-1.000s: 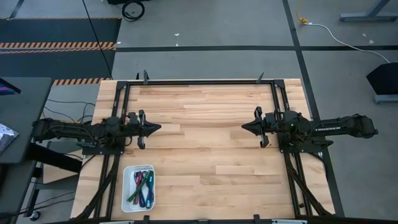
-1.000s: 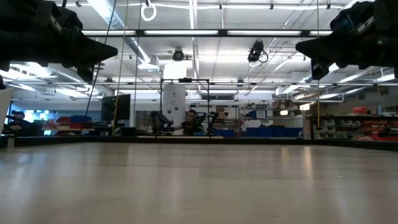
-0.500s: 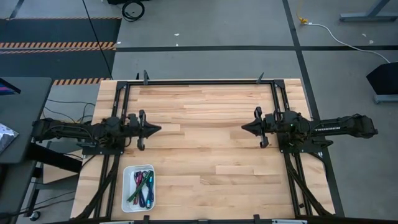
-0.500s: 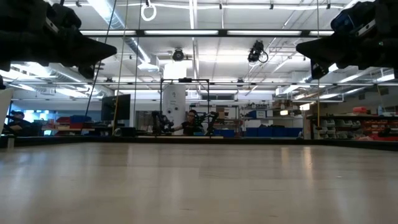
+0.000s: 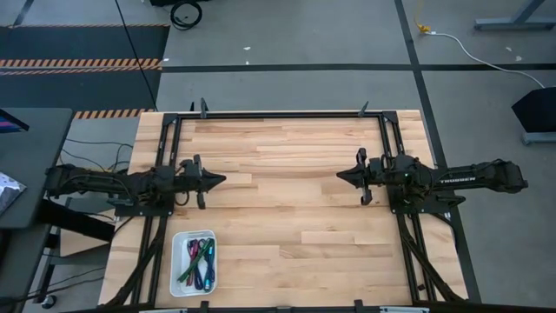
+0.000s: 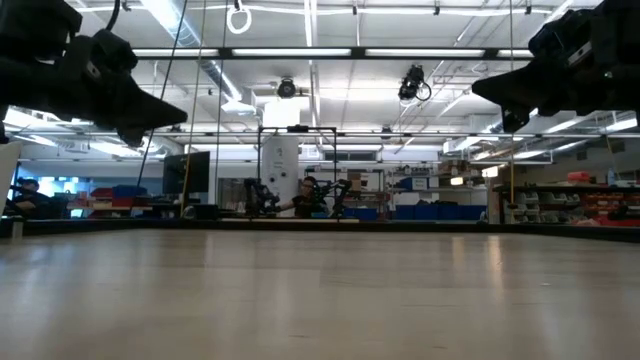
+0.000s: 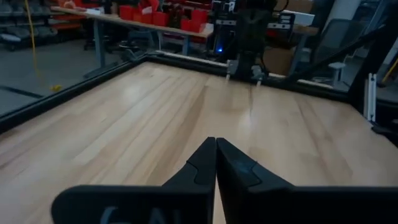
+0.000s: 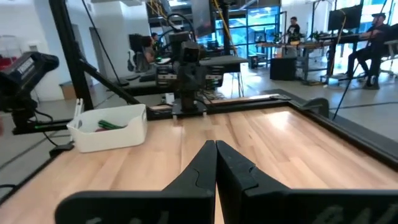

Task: Pick and place USB-C Cables
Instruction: Move the bin to the middle of of table

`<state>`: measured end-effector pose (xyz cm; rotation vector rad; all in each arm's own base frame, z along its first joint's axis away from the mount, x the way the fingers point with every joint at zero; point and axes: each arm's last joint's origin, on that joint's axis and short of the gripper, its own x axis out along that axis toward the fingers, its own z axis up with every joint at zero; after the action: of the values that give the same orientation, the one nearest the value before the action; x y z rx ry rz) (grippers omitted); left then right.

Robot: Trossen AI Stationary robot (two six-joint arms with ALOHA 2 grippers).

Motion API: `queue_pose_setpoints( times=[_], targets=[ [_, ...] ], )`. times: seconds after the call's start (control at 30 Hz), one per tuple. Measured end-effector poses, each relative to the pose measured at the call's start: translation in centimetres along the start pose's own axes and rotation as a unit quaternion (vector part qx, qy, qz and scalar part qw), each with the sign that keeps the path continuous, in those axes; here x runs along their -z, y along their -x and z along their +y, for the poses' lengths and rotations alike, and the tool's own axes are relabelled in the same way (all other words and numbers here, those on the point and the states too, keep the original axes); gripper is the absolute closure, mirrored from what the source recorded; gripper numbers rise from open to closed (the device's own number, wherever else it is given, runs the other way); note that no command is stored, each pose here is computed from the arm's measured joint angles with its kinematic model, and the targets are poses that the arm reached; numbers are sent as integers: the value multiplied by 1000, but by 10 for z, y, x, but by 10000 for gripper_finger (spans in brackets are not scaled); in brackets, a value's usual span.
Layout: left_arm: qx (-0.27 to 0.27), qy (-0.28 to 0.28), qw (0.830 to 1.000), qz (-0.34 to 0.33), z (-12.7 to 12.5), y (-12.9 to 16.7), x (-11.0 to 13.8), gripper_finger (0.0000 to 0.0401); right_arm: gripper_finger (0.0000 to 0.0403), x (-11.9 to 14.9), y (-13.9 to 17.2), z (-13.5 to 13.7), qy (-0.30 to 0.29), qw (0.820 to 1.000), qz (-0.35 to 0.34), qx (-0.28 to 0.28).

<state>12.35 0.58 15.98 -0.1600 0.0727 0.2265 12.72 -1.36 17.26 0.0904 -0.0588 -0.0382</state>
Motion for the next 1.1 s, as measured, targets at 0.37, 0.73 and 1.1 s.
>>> queue_pose_setpoints(
  times=[0.37, 0.73, 1.1],
  targets=[
    [2, 1, 1000, -12, 0, 0, -2, 385, 390, 0, 0, 0, 22, 1000, 0, 3],
    [38, -11, 999, -12, -2, 1, -3, 394, 391, -8, 4, 4, -7, 998, -33, -45],
    [50, -2, 999, -21, -3, 12, -4, 396, 391, -4, 19, 2, -17, 999, -9, -34]
  ],
)
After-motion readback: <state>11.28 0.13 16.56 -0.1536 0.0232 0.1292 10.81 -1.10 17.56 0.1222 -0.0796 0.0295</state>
